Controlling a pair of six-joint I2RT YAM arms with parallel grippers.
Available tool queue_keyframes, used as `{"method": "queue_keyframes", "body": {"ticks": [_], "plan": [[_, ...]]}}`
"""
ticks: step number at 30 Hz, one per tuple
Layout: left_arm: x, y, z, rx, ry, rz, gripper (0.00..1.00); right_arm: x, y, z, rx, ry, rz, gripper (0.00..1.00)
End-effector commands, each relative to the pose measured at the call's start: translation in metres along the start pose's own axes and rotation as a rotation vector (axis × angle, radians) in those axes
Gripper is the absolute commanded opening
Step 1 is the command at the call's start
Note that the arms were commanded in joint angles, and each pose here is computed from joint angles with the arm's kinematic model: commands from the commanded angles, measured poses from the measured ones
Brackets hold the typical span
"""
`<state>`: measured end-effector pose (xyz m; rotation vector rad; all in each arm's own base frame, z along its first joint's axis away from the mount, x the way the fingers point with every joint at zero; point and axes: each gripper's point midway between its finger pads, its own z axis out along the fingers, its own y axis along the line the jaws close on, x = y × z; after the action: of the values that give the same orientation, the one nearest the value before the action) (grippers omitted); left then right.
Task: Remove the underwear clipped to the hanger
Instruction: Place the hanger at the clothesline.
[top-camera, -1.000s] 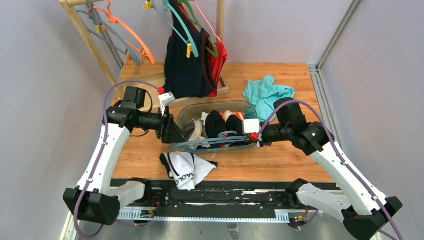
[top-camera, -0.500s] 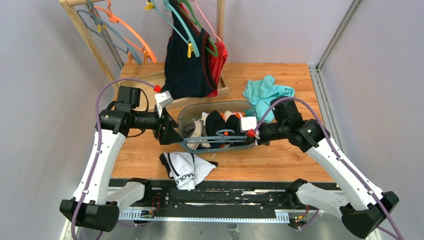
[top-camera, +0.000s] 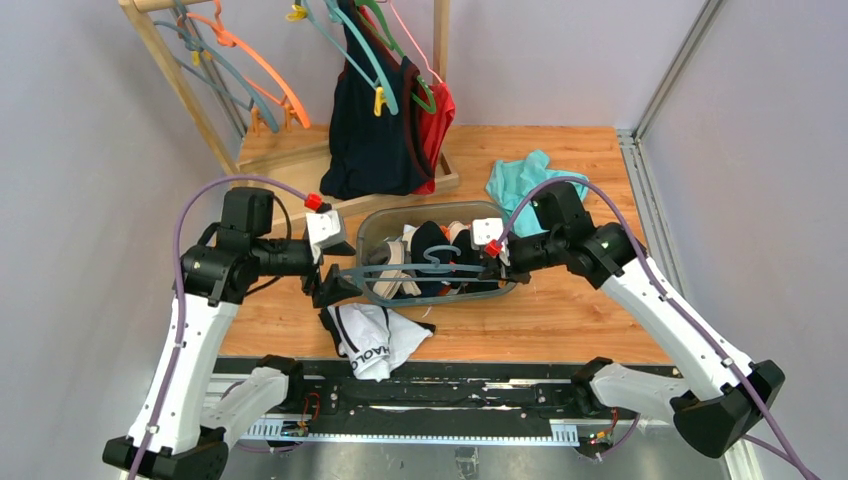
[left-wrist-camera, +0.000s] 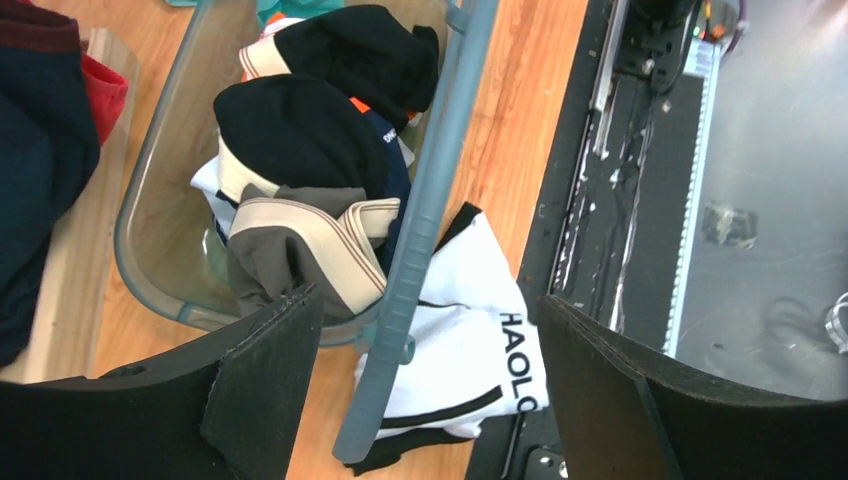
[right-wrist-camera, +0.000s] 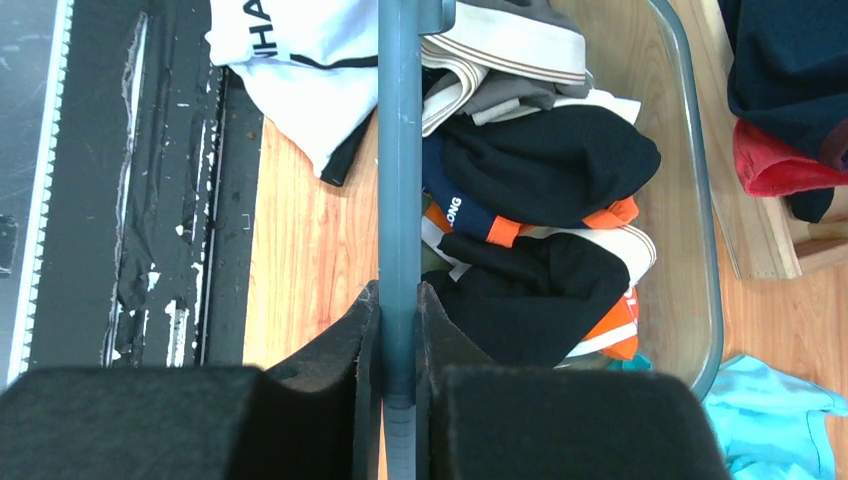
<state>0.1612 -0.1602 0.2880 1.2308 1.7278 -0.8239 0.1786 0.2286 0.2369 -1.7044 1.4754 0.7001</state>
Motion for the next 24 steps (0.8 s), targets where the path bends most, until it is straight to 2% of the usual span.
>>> {"method": "queue_keyframes", "body": {"ticks": [1, 10, 13, 21, 24], "plan": [[0.014, 0.001, 0.001, -0.020, 0.053, 0.132, 0.81, -0.026, 0.006, -0.003, -0.048, -0.078, 0.008, 0.01], [0.024, 0.002, 0.004, -0.012, 0.075, 0.239, 0.73, -0.026, 0.013, 0.001, -0.095, -0.097, 0.026, 0.01], [0.028, 0.000, 0.006, 0.003, 0.076, 0.253, 0.65, -0.027, 0.014, 0.001, -0.100, -0.102, 0.026, 0.01], [0.031, -0.008, 0.012, 0.057, 0.060, 0.247, 0.32, -0.025, 0.013, 0.006, -0.111, -0.102, 0.047, 0.01], [0.029, -0.011, 0.012, 0.068, 0.048, 0.245, 0.12, -0.023, 0.012, 0.008, -0.107, -0.097, 0.063, 0.00]]}}
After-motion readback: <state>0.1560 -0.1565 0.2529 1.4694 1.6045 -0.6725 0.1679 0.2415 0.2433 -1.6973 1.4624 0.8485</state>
